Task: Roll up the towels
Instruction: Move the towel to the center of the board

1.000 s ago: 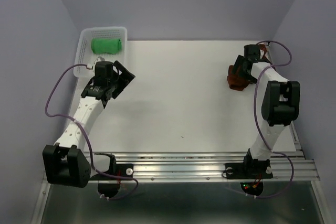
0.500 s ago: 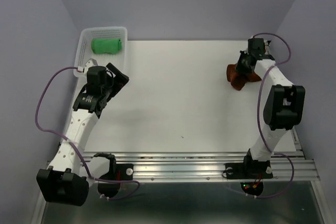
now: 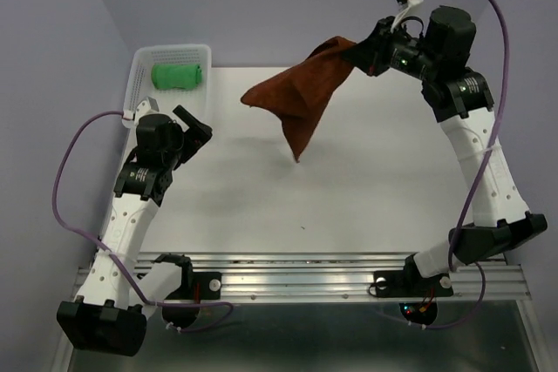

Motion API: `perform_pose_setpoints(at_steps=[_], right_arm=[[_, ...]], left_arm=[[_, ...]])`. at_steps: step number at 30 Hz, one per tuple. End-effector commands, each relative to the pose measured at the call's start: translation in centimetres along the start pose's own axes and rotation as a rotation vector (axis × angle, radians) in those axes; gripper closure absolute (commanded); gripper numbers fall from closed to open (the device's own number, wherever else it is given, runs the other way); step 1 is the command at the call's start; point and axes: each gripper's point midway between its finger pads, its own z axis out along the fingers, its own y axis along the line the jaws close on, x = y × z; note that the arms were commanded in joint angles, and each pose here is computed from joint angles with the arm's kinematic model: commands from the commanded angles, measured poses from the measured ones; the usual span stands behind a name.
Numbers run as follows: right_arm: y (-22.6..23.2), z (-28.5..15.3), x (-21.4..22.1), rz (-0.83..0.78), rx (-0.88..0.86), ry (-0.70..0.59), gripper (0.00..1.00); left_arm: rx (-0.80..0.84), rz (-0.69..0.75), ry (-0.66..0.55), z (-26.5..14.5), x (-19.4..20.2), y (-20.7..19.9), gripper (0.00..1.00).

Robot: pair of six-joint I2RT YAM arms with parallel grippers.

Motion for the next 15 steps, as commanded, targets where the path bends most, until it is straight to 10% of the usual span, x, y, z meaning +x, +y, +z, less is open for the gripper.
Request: perform_pose_setpoints(at_steps=[1, 7, 10, 11, 15], right_arm=[[0.4, -1.3, -1.0, 0.03, -0.008, -0.045, 0.99], [-9.2, -2.8, 12.1, 0.238, 0.313, 0.142, 0.93], [-13.7, -5.9, 22.5, 0.369, 0.454, 0.294, 0.54], [-15.1, -7.4, 26.8, 0.411, 0.543, 0.367, 0.23], [-17.5, -10.6, 29.1, 0.392, 0.736, 0.388, 0.0]], left_arm=[[0.018, 0.02, -0.029, -1.2, -0.8, -0.4, 0.01], [-0.048, 0.019, -0.019, -1.1, -0.2, 1.2, 0.01], [-0.066, 0.03, 0.014, -0.7, 0.7, 1.8, 0.01], [-0.07, 0.039, 0.031, -0.4, 1.2, 2.0, 0.01], [-0.031, 0.049, 0.14, 0.8, 3.8, 1.9, 0.01]])
